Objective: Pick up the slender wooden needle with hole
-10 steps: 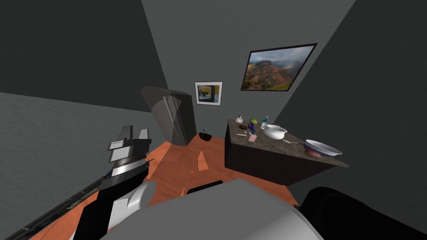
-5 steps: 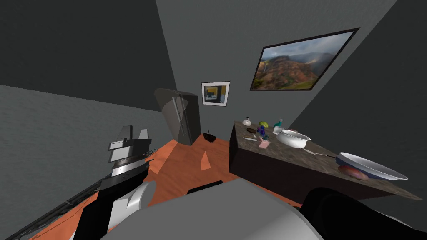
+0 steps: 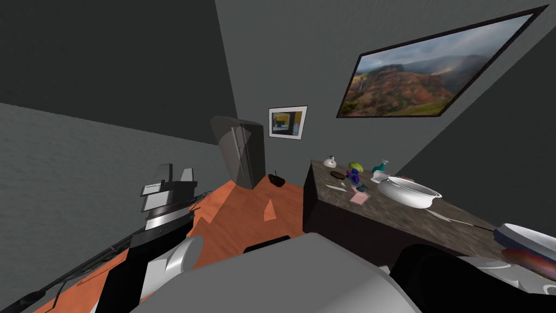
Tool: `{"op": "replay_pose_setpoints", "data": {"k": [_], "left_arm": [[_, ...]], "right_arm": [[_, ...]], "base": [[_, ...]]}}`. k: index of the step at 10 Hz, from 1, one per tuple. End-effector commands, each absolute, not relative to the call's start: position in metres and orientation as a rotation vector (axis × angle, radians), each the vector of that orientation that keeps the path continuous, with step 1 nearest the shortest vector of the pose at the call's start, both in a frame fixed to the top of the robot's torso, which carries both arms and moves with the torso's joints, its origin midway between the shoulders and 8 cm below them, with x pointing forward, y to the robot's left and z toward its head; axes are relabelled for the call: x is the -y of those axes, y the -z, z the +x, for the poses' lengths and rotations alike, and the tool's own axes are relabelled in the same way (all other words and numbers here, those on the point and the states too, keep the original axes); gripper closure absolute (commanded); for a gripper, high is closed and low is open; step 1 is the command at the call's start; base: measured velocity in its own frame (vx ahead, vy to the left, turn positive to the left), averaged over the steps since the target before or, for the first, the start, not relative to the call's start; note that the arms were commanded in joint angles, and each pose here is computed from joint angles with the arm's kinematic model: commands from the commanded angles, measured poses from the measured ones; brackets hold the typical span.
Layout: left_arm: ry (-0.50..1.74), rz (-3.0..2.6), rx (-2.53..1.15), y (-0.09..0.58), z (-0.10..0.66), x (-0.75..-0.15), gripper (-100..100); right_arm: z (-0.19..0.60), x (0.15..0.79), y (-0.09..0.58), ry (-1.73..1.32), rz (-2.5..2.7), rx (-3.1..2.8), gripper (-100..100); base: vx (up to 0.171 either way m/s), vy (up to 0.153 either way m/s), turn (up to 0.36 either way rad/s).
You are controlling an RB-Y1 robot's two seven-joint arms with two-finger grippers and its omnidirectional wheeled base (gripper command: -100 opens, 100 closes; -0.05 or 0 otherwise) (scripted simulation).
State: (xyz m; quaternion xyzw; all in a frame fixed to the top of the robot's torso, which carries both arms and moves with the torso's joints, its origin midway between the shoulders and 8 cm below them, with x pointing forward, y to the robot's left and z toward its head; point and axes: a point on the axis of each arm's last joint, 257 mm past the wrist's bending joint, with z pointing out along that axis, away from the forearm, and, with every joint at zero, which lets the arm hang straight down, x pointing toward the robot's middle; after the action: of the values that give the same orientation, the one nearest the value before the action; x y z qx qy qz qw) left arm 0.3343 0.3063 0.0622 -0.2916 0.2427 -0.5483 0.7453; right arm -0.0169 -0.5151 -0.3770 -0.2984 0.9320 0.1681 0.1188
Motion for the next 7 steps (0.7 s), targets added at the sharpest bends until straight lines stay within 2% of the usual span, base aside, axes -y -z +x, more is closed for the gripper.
{"op": "replay_pose_setpoints", "data": {"k": [1, 3, 6, 7], "left_arm": [[1.200, -0.638, -0.531, -0.062, 0.334, -0.306, 0], [1.200, -0.638, -0.531, -0.062, 0.334, -0.306, 0], [1.200, -0.638, -0.531, -0.062, 0.334, -0.306, 0], [1.200, -0.638, -0.531, -0.062, 0.334, -0.306, 0]], "right_arm": [[-0.028, 0.554, 0.366, -0.407, -0.959, -2.792, -100], [-0.033, 0.582, 0.356, -0.346, -1.009, -2.833, -100], [-0.036, 0.606, 0.346, -0.290, -1.051, -2.867, -100], [-0.037, 0.610, 0.345, -0.277, -1.051, -2.873, -100]], "base": [[0.241, 0.012, 0.317], [0.156, -0.010, 0.182], [0.122, -0.057, 0.141], [0.042, -0.015, -0.008]]}}
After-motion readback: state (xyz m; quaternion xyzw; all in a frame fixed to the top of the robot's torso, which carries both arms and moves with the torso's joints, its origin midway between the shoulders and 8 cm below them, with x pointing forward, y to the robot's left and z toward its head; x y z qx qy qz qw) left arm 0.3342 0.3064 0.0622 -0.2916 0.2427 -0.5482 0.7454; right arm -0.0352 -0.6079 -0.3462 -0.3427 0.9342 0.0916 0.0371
